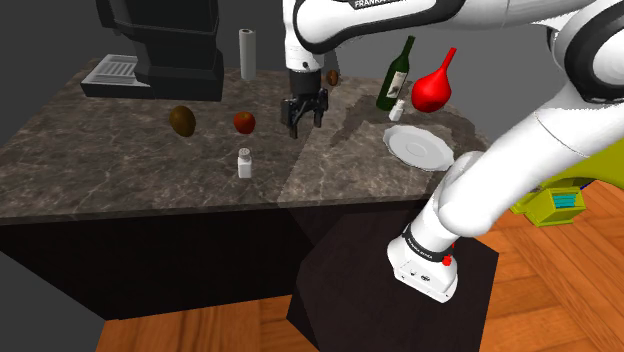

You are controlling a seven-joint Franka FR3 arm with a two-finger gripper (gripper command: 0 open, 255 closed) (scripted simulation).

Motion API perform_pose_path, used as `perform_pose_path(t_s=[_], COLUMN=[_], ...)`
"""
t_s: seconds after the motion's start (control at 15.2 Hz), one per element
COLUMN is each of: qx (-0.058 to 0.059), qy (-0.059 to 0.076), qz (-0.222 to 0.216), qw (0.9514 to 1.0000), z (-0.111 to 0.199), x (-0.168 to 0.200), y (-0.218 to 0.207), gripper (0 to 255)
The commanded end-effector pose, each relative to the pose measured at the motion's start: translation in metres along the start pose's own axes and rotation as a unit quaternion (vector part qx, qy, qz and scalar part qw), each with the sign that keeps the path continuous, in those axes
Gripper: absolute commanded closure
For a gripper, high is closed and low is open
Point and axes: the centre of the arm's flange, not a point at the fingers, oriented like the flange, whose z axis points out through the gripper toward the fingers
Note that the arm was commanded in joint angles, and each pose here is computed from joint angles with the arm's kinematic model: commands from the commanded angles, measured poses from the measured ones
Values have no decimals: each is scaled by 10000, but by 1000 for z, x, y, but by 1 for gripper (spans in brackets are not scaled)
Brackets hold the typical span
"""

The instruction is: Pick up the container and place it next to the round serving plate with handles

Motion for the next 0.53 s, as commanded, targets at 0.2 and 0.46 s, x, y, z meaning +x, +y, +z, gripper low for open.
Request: perform_pose_path(t_s=[0.2, 0.46], qx=[-23, -44], qy=[-11, -21], qz=[-1, -2], qw=[10000, 10000], z=[13, 23], x=[51, 91], y=[-40, -73], gripper=[0, 0])
